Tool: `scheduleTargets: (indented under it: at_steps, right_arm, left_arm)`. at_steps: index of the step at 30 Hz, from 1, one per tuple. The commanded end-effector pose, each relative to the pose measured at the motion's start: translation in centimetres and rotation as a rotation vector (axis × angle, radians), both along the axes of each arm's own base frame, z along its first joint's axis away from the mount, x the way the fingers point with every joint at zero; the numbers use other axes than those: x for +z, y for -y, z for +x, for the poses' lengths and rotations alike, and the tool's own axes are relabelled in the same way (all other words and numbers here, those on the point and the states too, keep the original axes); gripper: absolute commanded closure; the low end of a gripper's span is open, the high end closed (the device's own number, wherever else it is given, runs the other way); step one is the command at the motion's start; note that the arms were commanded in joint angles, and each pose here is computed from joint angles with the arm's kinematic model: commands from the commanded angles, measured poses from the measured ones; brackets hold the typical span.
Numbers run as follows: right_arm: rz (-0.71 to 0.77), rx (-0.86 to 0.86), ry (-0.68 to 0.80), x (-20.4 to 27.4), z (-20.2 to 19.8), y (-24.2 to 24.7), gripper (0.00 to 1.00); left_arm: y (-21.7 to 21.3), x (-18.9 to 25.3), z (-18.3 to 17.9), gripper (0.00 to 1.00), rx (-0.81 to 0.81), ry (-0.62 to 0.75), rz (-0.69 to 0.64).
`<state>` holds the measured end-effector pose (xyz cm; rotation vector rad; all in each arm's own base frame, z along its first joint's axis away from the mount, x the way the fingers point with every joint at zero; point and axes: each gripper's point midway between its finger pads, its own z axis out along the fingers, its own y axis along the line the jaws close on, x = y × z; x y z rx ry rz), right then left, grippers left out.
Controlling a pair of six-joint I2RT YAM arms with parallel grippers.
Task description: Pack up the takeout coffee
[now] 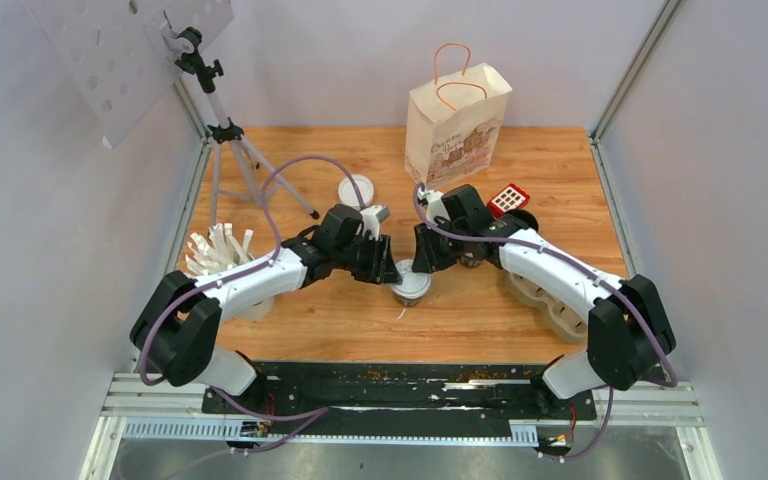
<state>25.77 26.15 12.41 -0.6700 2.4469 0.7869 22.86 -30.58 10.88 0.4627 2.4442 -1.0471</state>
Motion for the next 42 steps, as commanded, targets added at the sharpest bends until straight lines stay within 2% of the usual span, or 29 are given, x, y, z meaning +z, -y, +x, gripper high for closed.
scheduleTargets:
  at_steps: [1, 7, 13, 17, 23, 32, 37, 40, 42]
  right_arm:
    - [-0.044, 0.043, 0.027, -1.5, 0.9, 0.2, 0.75]
    - [0.013, 0.099, 0.053, -0.3, 0.8, -0.9, 0.72]
    - [0.024, 0.125, 0.073, 0.2, 1.2, -1.4, 0.72]
    - [0.050, 0.133, 0.082, 1.7, 1.3, -1.8, 0.69]
    - [0.087, 0.097, 0.085, 4.5, 1.0, -1.8, 0.61]
    - [0.081, -0.001, 0.020, 5.3, -0.1, -0.7, 0.59]
    - [0.058, -0.129, -0.115, 4.6, -2.0, 0.6, 0.39]
    - [0.107, -0.180, -0.172, 4.6, -3.4, 0.7, 0.24]
    - [0.135, -0.214, -0.198, 4.6, -4.0, 0.8, 0.20]
  left_arm:
    - [-0.8, -0.2, -1.7, 0.53, 0.042, -0.050, 0.027]
    - [0.2, 1.5, -1.4, 0.50, 0.089, -0.046, -0.075]
    - [0.4, 2.3, -1.1, 0.48, 0.134, -0.049, -0.118]
    - [0.0, 3.4, -0.9, 0.43, 0.163, -0.029, -0.134]
    - [-0.6, 4.3, -0.6, 0.40, 0.184, 0.004, -0.114]
    - [-2.0, 4.3, 0.0, 0.38, 0.194, 0.064, -0.024]
    - [-2.5, 6.1, 1.0, 0.34, 0.160, 0.158, 0.037]
    - [-2.3, 6.5, 1.5, 0.33, 0.117, 0.195, 0.060]
    - [-1.9, 6.4, 1.6, 0.33, 0.085, 0.207, 0.066]
